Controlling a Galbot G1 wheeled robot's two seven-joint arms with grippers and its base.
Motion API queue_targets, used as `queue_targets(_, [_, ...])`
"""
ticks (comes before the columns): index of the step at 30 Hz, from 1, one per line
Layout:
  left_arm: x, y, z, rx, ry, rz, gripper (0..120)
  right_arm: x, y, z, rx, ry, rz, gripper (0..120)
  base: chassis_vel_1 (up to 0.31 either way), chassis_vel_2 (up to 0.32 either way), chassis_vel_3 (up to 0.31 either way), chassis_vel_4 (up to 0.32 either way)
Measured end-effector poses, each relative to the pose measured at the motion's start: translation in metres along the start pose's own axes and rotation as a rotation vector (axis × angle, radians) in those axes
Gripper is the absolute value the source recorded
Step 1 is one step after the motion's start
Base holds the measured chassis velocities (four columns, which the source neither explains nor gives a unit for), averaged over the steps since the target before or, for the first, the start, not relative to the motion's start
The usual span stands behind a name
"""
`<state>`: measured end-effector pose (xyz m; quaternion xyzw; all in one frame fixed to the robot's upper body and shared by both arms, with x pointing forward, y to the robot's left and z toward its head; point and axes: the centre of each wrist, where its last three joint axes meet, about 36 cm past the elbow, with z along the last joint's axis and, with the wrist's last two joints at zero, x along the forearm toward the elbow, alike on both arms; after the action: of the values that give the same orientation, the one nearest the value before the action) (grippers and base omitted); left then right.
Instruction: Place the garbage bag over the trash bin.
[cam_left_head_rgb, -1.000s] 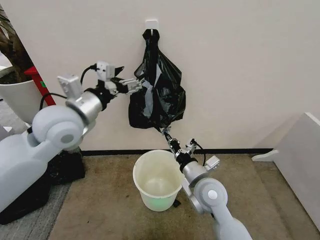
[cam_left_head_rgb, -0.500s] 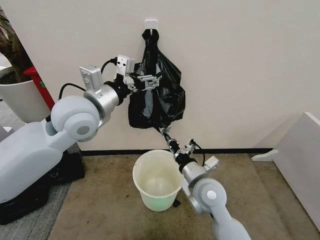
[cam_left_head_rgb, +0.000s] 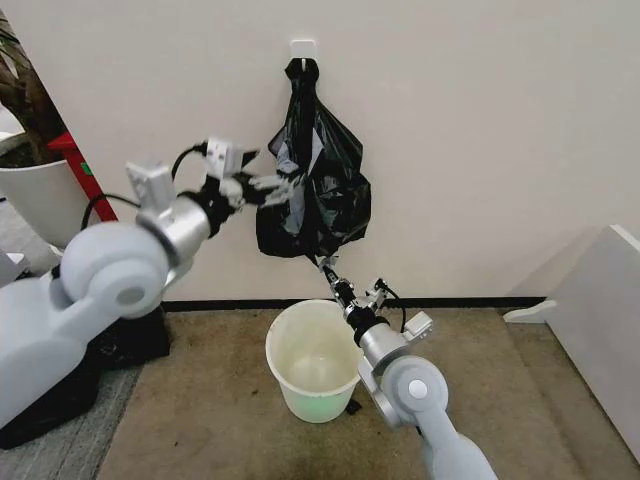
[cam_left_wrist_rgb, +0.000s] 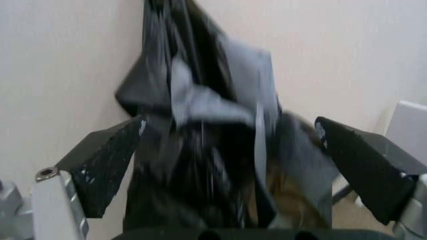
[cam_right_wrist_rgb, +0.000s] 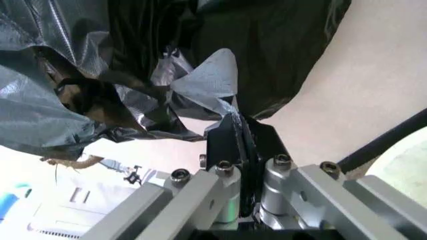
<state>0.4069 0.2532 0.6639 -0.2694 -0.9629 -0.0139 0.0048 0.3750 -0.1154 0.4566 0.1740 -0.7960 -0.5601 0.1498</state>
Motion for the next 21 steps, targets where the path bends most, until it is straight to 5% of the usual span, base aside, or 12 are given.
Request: queue_targets(21, [-0.028,-0.019,-0.004,-0.017,0.129,-0.065,99,0.0,-0.004,0.006,0.024,0.002,0.012,0,0.0,0.0,0.0,0.0])
